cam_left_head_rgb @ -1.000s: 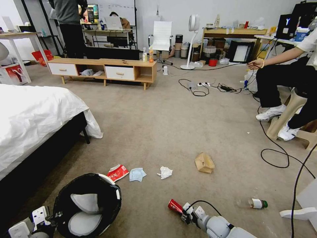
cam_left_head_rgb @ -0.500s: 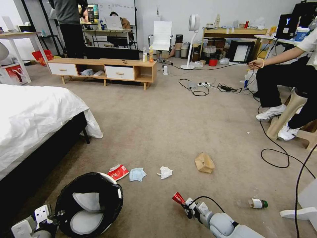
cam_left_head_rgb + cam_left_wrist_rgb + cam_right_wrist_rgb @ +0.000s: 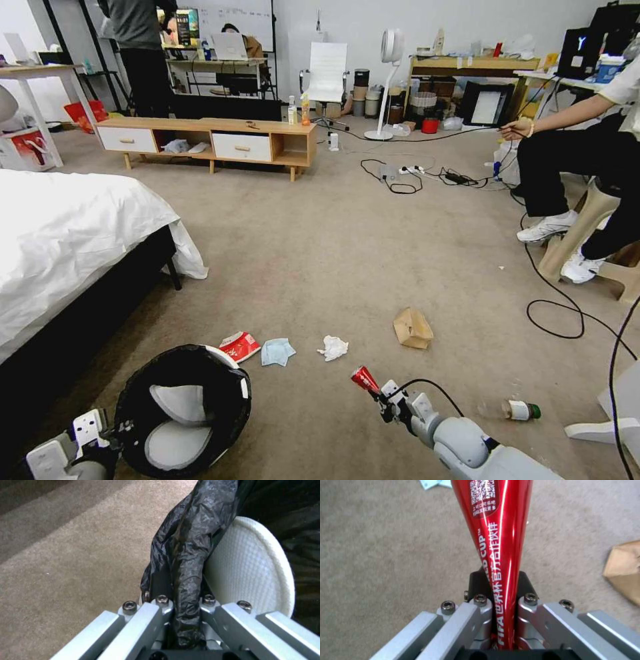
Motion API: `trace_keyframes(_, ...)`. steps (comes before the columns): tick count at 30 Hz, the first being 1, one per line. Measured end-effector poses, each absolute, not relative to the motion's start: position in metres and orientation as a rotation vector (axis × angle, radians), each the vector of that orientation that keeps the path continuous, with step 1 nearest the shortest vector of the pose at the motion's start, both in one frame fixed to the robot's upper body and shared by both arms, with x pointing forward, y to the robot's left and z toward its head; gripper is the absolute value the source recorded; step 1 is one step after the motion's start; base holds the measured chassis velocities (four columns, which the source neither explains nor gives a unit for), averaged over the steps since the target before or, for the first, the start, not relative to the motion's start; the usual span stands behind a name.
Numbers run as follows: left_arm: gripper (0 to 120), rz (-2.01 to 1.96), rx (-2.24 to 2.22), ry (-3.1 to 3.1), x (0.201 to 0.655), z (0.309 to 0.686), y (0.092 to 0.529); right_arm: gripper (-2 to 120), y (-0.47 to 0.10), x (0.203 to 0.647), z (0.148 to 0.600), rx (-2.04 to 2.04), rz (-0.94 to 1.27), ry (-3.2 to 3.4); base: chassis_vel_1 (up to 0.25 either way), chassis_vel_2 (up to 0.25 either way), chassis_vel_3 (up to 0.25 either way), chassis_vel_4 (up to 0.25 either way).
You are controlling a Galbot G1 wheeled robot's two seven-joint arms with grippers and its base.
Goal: Pick up the trash bin and place the garbage on the floor into it.
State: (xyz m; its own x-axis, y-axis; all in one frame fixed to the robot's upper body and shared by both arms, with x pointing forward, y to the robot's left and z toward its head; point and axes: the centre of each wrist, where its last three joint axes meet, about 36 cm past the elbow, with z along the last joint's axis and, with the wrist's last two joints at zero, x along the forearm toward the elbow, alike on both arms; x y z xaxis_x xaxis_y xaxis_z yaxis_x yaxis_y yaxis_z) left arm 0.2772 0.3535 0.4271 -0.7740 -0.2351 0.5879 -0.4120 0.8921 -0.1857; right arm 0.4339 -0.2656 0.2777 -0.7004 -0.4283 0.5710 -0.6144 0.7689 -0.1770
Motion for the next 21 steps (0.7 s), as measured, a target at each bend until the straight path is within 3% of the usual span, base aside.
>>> trace_keyframes(10,2,0.414,0.437,-2.486,0.281,0.427,0.348,4,-0.279,0.428,0.327,0.777,0.492,-2.531,0.0,0.0,0.0,0.0)
trace_keyframes(21,2,0.42,0.406,-2.486,0.285,0.425,0.341,4,-0.268,0.408,0.419,0.898,0.521,-2.656,0.0,0.0,0.0,0.0)
